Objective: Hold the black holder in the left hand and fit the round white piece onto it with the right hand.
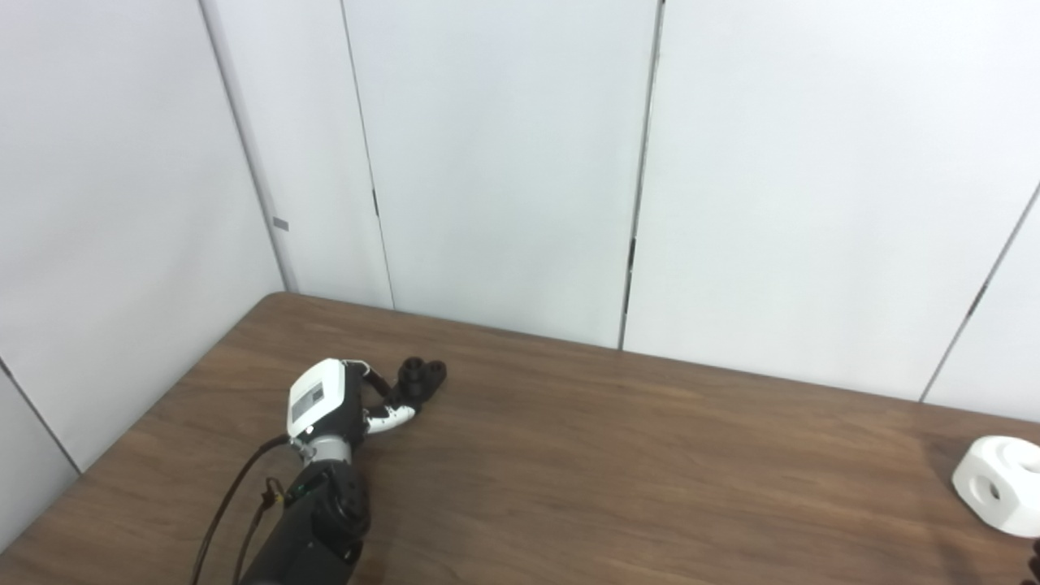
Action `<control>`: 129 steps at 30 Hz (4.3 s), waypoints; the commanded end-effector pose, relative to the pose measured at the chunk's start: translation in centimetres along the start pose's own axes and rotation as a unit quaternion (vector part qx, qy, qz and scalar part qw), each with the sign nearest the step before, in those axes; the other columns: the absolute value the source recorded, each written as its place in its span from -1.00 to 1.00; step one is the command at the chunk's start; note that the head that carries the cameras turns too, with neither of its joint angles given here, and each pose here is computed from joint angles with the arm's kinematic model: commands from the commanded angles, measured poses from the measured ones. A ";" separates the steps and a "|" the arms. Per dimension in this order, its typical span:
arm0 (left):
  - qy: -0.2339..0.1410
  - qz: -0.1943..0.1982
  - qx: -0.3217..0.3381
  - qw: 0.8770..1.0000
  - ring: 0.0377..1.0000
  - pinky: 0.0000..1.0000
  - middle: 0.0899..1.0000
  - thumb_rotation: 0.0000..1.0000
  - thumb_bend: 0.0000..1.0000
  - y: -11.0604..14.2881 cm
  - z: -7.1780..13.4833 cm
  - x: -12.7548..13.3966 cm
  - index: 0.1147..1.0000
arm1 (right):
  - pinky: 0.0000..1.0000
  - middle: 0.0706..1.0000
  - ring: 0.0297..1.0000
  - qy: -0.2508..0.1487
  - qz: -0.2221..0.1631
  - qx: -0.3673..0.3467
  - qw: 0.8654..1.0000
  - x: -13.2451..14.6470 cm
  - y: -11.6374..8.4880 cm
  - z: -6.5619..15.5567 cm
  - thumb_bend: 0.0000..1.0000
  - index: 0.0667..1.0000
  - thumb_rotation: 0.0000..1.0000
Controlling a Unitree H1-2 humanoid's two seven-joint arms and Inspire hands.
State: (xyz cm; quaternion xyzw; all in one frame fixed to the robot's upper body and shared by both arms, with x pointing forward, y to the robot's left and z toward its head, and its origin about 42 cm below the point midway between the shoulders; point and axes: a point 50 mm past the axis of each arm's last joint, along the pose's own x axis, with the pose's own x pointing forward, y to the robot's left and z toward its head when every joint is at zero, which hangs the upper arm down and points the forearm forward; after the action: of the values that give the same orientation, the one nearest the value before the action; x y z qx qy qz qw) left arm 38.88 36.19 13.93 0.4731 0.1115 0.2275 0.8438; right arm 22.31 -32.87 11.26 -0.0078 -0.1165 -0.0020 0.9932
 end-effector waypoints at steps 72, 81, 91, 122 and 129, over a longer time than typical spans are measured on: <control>-0.276 -0.347 -0.046 0.895 0.83 0.63 0.67 -0.91 0.03 -0.7 4.0 -22.9 -0.16 | 1.00 0.86 0.95 0.073 -0.012 -0.002 0.997 -1.5 6.4 1.4 0.21 0.89 0.72; -0.283 -0.327 0.074 0.899 0.77 0.66 0.59 -0.91 0.04 0.4 3.4 -21.6 -0.16 | 1.00 0.84 0.93 0.075 -0.015 -0.002 0.997 -1.4 6.1 2.7 0.20 0.88 0.74; -0.266 -0.283 0.141 0.910 0.72 0.67 0.55 -0.90 0.04 0.5 3.8 -21.7 -0.16 | 1.00 0.84 0.94 0.076 -0.009 -0.006 0.997 -1.5 5.7 3.2 0.21 0.87 0.72; -0.258 -0.270 0.118 0.920 0.68 0.59 0.51 -0.91 0.04 -0.7 2.6 -22.0 -0.16 | 0.76 0.81 0.82 0.086 -0.074 -0.174 0.978 4.1 0.5 8.9 0.64 0.75 -0.38; -0.244 -0.285 0.088 0.923 0.69 0.55 0.53 -0.91 0.04 0.2 2.4 -21.7 -0.16 | 0.81 0.80 0.84 0.069 -0.092 -0.217 0.969 7.1 -0.3 10.1 0.66 0.70 -0.34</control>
State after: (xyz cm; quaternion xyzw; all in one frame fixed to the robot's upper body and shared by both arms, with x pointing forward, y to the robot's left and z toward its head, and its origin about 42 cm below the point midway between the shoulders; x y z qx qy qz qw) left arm 21.66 22.65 16.13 0.5340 -0.0081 -0.1408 0.8336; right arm 25.87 -32.53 21.02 -0.1942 -0.0164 -0.1063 0.9751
